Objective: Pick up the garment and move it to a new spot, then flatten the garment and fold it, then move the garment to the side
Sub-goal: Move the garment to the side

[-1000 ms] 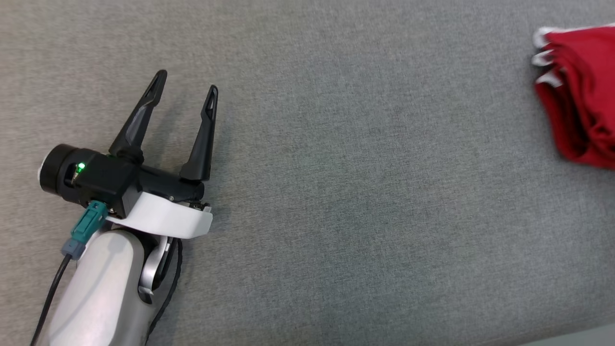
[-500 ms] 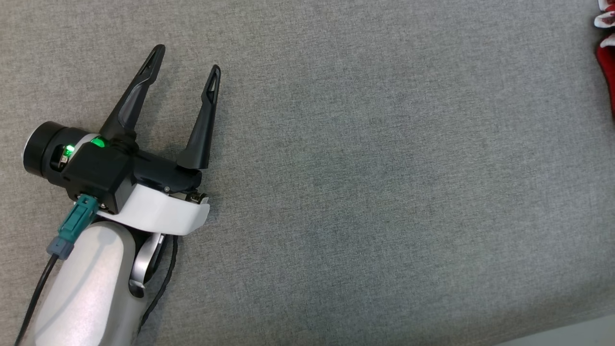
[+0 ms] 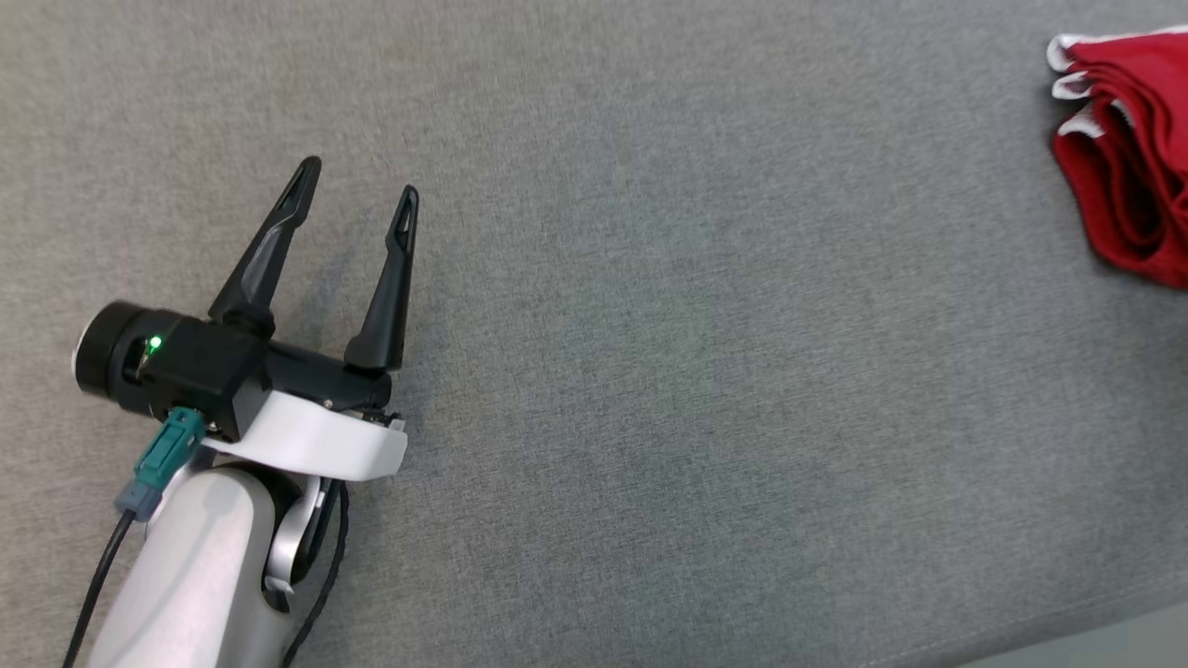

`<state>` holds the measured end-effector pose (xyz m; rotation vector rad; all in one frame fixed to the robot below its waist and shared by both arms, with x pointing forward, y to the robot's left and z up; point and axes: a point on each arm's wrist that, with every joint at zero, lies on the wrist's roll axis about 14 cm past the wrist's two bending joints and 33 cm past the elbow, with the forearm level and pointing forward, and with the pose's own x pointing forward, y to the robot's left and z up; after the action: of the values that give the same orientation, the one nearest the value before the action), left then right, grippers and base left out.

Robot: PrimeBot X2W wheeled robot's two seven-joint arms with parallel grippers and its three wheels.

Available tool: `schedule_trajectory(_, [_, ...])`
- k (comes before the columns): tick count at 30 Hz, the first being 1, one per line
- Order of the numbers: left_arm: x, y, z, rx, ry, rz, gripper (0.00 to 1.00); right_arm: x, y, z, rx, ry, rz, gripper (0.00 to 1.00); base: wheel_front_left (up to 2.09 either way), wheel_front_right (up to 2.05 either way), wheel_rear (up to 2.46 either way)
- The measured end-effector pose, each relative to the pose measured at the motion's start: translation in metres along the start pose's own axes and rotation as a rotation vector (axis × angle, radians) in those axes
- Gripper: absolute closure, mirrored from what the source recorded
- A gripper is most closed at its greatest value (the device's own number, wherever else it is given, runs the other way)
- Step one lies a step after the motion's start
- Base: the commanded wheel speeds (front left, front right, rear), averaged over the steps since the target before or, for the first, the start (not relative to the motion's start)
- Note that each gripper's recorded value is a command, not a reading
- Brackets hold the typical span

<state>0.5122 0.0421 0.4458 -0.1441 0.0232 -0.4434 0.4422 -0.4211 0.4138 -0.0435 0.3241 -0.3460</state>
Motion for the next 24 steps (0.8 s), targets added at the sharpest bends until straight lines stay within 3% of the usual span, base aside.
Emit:
schedule_trajectory(7, [-0.023,0.0,0.019,-0.011,-0.016,0.057,0.0,-0.028,0.028,0.022,0.093,-0.112,0.061,0.0,0.0,0.0,0.0])
schedule_trajectory(20, [-0.076,0.025,0.033,-0.028,-0.014,0.214,0.0,-0.072,0.16,0.047,0.203,-0.252,0.324,0.0,0.0,0.0,0.0])
schedule_trajectory(24, [-0.091,0.034,0.033,-0.026,-0.008,0.26,0.0,-0.082,0.184,0.055,0.217,-0.266,0.383,0.0,0.0,0.0,0.0])
